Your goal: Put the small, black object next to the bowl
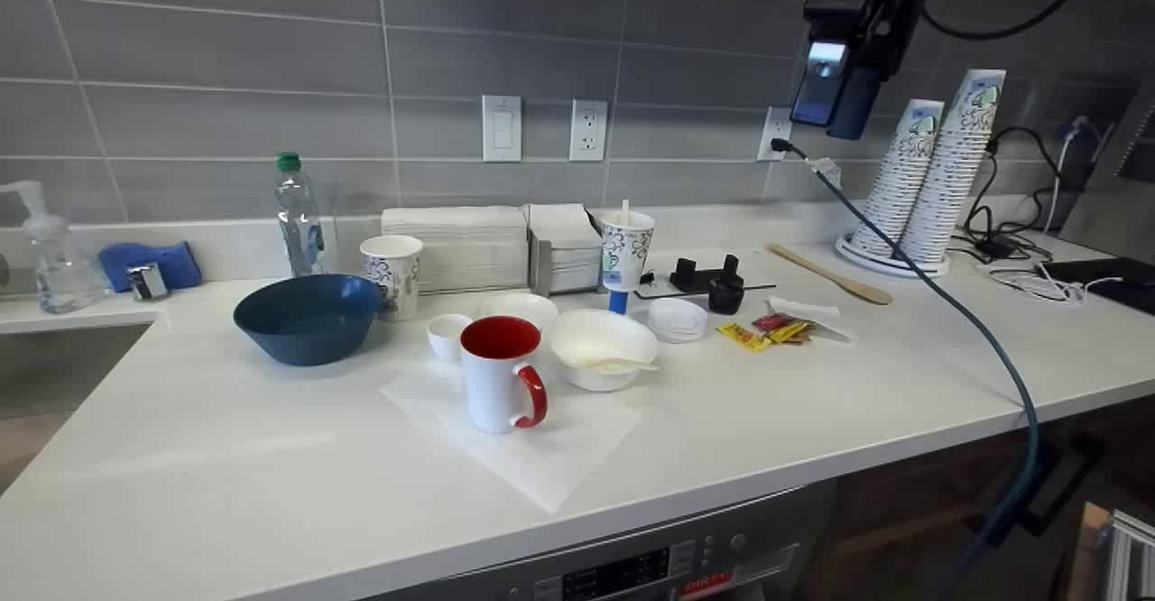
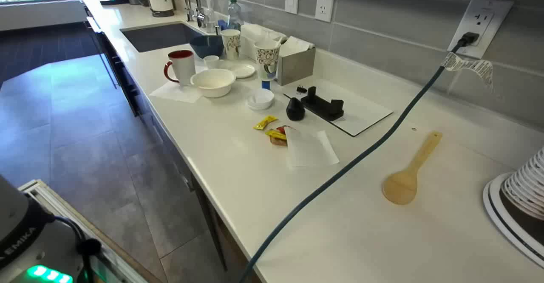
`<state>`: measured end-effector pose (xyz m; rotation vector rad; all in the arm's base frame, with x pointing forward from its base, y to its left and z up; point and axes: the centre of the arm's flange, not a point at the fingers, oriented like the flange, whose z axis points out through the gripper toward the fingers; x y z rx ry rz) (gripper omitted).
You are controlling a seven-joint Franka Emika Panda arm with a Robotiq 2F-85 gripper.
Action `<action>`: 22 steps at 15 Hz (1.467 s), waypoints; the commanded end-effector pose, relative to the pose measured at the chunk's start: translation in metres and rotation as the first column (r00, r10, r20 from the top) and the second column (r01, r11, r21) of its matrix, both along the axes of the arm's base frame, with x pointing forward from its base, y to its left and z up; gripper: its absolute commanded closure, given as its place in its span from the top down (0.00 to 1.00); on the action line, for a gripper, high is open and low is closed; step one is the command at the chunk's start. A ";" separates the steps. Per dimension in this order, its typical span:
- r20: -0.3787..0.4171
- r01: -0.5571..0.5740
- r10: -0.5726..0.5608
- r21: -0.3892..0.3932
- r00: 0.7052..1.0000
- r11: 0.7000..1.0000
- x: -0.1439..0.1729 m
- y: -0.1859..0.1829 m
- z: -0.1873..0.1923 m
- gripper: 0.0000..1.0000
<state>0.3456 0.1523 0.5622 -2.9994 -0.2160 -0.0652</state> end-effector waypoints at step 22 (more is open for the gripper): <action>0.201 -0.160 0.305 -0.528 0.931 0.834 0.110 -0.232 0.006 1.00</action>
